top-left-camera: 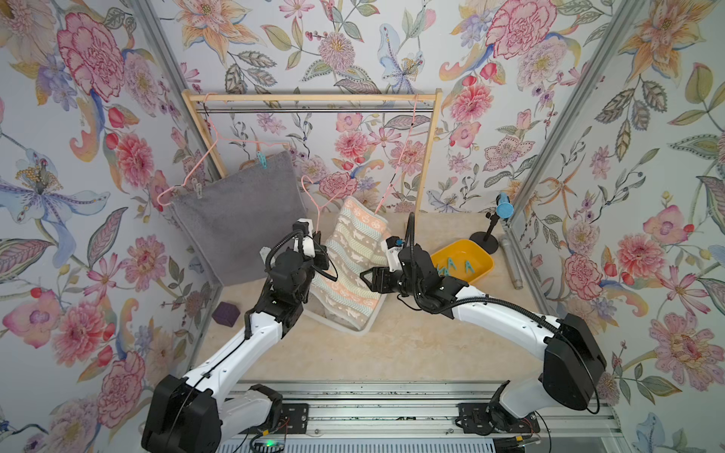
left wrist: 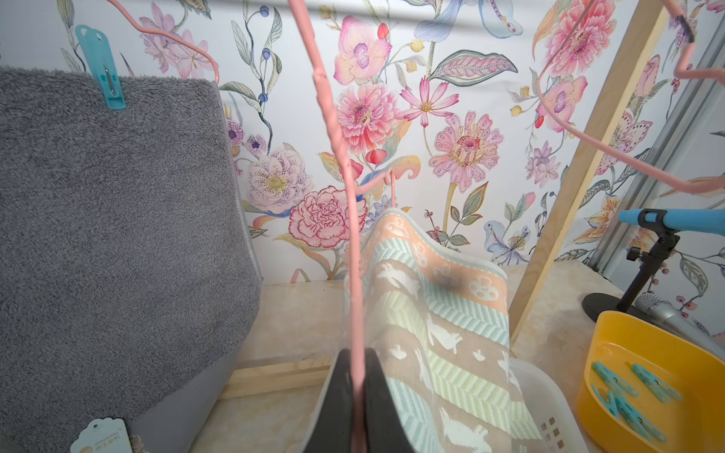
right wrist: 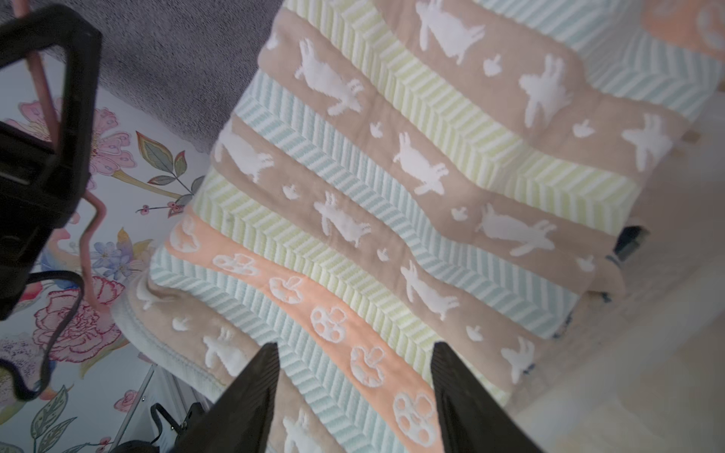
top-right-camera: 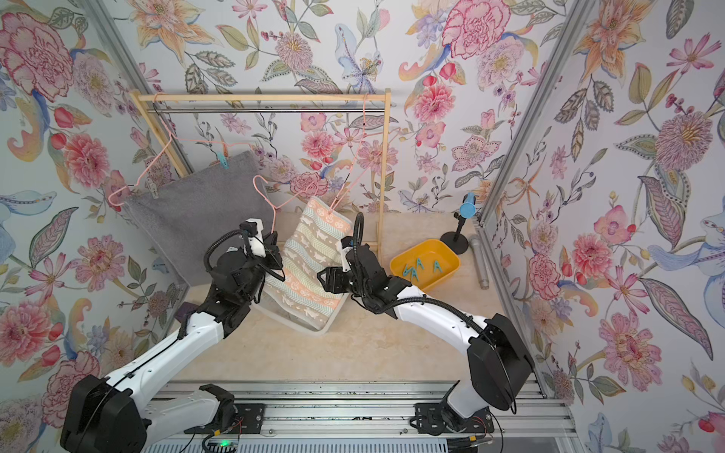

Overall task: Remove the clothespins securing towels to the hanger
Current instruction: Remove the towel from the hanger.

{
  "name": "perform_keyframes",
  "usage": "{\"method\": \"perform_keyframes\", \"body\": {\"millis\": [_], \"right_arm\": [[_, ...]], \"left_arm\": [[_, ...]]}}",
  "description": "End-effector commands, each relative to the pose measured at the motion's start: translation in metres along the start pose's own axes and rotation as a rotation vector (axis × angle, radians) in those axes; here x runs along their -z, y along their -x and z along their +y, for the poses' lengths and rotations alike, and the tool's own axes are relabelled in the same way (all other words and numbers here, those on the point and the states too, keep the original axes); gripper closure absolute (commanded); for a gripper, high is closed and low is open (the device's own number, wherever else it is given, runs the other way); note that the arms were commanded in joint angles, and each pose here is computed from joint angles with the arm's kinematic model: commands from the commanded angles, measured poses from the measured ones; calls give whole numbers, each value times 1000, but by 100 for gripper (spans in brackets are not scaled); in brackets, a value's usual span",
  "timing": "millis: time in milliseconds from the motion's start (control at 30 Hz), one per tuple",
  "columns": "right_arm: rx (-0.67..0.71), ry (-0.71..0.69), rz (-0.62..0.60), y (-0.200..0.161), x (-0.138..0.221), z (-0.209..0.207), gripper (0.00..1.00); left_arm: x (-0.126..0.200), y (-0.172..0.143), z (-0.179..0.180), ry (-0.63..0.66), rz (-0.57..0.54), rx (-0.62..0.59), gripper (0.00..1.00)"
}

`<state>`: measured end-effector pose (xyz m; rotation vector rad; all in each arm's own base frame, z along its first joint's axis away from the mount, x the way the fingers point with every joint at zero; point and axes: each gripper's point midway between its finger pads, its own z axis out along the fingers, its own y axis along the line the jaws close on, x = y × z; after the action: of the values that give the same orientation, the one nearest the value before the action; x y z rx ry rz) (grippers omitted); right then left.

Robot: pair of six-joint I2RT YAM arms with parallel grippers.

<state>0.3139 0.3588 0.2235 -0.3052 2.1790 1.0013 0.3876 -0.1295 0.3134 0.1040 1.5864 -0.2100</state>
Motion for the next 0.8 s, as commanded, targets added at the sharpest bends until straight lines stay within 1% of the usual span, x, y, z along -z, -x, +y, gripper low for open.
{"method": "perform_keyframes", "body": {"millis": [0,133,233,367,467,533,600,767], "right_arm": [[14,95,-64,22,-9,18,36],[-17,154,-87,32,-30,29,38],[-35,173,-103,36,-45,32,38],[-63,179,-146,39,-60,30,39],[-92,209,-188,40,-68,30,40],[-105,192,-198,38,-77,25,41],[-118,172,-176,31,-89,18,41],[-145,85,-46,0,-120,-5,41]], "left_arm": [[6,18,3,1,-69,28,100],[7,20,3,0,-74,26,100],[7,19,1,-4,-71,24,100],[7,18,1,-7,-71,24,100],[8,16,1,-2,-67,22,100],[9,15,1,0,-67,22,100],[9,14,2,0,-64,22,100],[10,18,1,1,-75,19,100]]}}
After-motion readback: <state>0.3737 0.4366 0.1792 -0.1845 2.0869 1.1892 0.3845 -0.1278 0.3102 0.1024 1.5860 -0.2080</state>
